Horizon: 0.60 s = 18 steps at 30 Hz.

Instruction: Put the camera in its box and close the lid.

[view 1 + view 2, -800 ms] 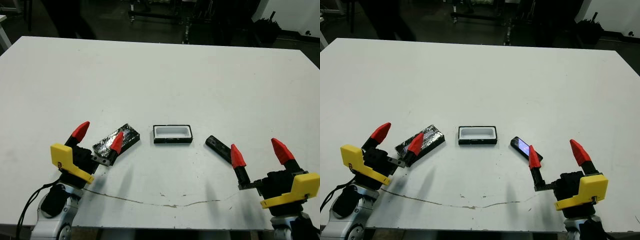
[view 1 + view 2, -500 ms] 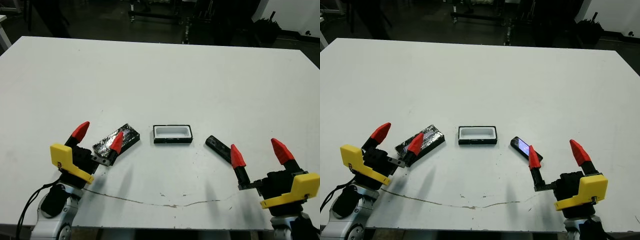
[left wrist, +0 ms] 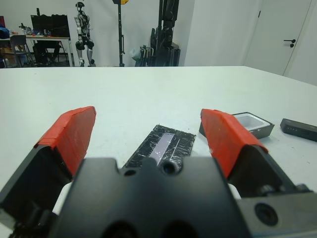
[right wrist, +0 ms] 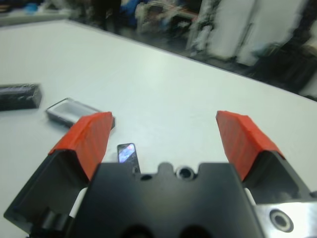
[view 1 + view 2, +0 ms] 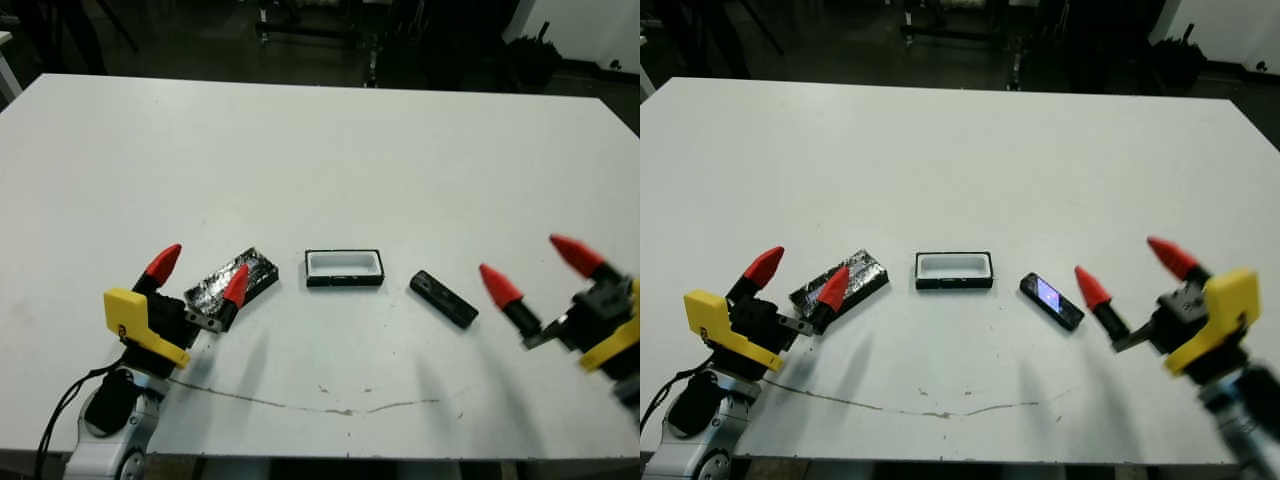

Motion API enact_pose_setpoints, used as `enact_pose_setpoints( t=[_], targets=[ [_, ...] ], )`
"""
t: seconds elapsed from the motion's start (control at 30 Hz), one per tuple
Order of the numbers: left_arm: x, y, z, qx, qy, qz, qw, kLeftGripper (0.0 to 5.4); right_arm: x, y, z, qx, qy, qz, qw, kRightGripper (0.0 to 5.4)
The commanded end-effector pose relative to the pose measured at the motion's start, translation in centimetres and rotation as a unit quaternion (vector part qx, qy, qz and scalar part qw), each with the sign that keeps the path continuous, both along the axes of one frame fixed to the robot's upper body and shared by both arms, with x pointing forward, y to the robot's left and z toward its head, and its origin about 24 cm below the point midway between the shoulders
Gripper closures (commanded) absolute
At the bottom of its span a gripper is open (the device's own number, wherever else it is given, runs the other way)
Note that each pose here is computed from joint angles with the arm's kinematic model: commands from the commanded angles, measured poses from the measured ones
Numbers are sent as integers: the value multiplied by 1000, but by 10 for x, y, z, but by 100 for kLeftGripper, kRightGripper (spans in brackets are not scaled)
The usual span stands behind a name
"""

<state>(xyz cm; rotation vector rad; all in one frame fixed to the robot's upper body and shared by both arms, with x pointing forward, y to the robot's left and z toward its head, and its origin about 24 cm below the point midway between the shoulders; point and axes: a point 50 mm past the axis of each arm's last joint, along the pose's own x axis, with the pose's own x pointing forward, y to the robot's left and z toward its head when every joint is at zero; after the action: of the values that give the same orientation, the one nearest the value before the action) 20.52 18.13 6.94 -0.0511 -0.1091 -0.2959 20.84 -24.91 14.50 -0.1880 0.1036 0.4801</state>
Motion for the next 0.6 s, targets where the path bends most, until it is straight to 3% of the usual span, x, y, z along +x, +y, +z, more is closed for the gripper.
enact_pose_setpoints(
  t=[0.03, 0.37, 0.6],
  targets=[
    [-2, 0, -2, 6, 9, 3, 1000, 1, 10, -5, 5, -1, 43, 30, 999, 0],
    [-3, 0, -3, 8, 9, 3, 1000, 1, 19, 1, -9, 32, 138, 72, 987, 0],
    [-3, -1, -2, 6, 8, 5, 1000, 1, 22, 3, -14, 21, 171, 76, 982, 0]
  ],
)
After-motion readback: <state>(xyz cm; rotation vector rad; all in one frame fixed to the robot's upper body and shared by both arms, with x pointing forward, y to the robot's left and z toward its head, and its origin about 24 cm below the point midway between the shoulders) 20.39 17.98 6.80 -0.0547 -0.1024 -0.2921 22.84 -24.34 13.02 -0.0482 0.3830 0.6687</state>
